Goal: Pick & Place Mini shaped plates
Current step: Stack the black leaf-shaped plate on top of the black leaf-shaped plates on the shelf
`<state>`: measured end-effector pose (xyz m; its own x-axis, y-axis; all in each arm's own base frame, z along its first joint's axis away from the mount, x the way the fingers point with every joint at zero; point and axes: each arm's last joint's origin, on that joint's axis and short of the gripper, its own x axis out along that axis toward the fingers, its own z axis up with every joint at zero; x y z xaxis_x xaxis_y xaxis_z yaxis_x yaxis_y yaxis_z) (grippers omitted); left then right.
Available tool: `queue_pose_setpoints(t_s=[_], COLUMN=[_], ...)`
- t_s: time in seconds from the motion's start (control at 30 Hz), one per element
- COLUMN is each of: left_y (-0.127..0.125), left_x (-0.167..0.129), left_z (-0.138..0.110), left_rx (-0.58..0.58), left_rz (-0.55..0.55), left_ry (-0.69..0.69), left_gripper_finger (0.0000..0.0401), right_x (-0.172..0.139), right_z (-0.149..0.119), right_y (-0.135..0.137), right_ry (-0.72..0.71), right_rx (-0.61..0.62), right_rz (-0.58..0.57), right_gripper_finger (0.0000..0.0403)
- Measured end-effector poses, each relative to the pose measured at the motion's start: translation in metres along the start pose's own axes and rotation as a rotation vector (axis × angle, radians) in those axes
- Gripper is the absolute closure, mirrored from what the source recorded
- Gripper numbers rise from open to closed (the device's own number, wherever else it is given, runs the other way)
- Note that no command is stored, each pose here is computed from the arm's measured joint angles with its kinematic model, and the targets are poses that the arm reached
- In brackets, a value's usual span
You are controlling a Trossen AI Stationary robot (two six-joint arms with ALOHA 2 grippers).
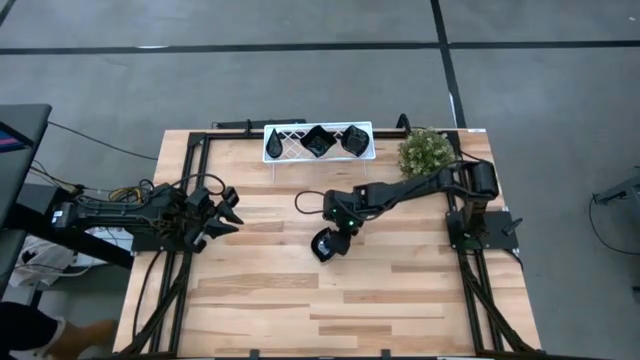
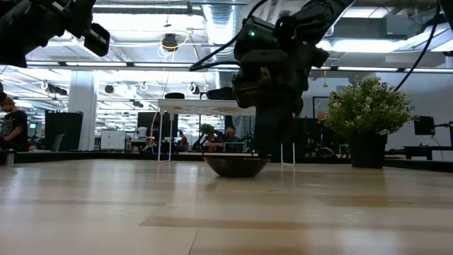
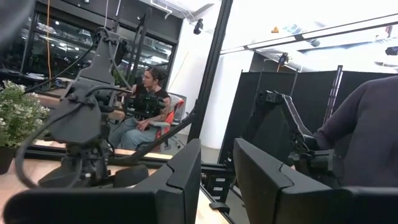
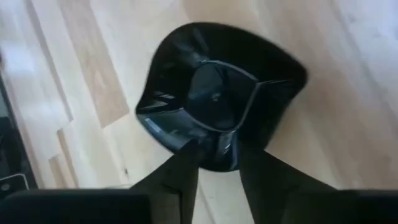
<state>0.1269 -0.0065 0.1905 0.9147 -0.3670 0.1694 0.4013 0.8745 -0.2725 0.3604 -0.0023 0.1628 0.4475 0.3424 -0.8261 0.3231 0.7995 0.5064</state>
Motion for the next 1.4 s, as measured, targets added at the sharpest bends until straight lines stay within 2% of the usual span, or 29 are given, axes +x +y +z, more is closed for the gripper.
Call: queue_pose_setpoints(t_s=[0.13,0.33,0.53,0.97,1.4], left_y=[0.0,0.0,0.0,0.0,0.0], left_x=[0.0,0.0,0.0,0.0,0.0], left_z=[0.0,0.0,0.0,0.0,0.0], left_rx=[0.0,0.0,0.0,0.0,0.0], left_rz=[0.0,-0.001,-0.001,-0.001,-0.001], left_ry=[0.0,0.0,0.001,0.001,0.001], left_gripper_finger=[0.0304,0.0304,0.0304,0.0304,0.0304], right_x=[-0.003,-0.004,-0.004,-0.02,-0.017], right_z=[0.002,0.002,0.001,-0.002,-0.003], right_y=[-0.002,-0.006,-0.008,0.003,-0.004], right_ry=[-0.017,-0.038,-0.045,-0.066,-0.09], right_rx=[0.004,0.027,0.037,0.047,-0.046], right_rz=[-0.009,-0.087,-0.131,-0.122,-0.282], right_gripper_finger=[0.0276,0.0258,0.0264,0.028,0.028])
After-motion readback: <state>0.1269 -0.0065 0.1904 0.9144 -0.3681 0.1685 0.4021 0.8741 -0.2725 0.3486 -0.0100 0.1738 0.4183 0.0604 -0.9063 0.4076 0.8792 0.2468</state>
